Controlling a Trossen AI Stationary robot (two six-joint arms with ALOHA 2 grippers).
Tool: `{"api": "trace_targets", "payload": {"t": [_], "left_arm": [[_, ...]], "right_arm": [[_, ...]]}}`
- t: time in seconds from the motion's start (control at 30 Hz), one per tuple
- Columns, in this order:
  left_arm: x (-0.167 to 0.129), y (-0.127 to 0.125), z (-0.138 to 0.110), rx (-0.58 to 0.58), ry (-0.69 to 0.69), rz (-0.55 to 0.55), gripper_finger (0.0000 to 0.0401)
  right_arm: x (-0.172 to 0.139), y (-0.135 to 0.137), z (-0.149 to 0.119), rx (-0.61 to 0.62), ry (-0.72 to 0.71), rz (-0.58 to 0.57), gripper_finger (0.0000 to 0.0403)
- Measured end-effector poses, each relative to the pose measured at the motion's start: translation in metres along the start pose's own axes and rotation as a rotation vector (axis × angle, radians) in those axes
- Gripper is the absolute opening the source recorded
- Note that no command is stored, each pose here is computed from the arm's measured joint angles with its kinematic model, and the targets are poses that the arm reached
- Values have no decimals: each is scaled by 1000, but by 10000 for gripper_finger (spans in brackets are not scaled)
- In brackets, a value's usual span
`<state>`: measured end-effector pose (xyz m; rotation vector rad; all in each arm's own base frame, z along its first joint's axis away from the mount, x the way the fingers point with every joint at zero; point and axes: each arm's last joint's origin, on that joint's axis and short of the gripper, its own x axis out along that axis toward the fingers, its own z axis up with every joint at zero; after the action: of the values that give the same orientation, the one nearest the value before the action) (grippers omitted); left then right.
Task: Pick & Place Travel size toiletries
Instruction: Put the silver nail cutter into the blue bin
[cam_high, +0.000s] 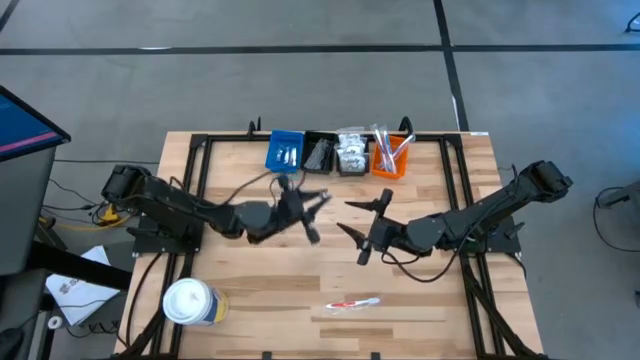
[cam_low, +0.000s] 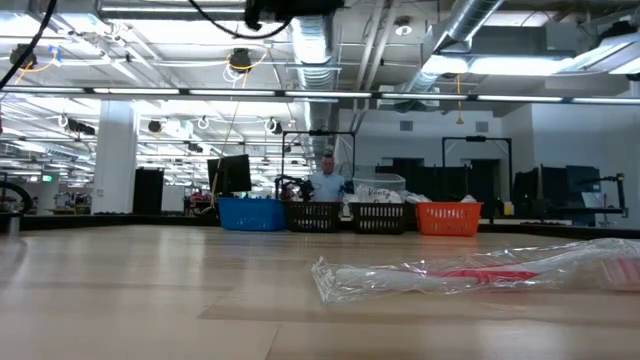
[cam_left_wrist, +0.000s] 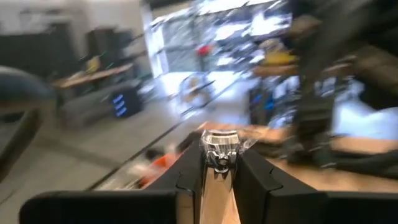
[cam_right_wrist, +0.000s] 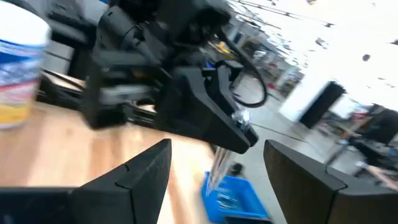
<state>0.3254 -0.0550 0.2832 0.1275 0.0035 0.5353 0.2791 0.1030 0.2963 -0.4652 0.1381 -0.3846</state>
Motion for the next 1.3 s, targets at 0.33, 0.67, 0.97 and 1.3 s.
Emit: {"api": "trace_targets", "payload": {"t": [0.33,0.67,0.97,1.3], "left_arm": [[43,120,-23,-270,292,153,51],[68,232,-87,-554,583,198,51],[78,242,-148,-491,805,318,51],[89,239,-167,-429,855,381,85]], "right_arm": [[1,-9,-5,-79,133,-252,249],[-4,1,-4,-155,95,-118,249],[-4,1,-4,-177,94,-118,249],[-4,1,-4,-178,94,-117,249]]}}
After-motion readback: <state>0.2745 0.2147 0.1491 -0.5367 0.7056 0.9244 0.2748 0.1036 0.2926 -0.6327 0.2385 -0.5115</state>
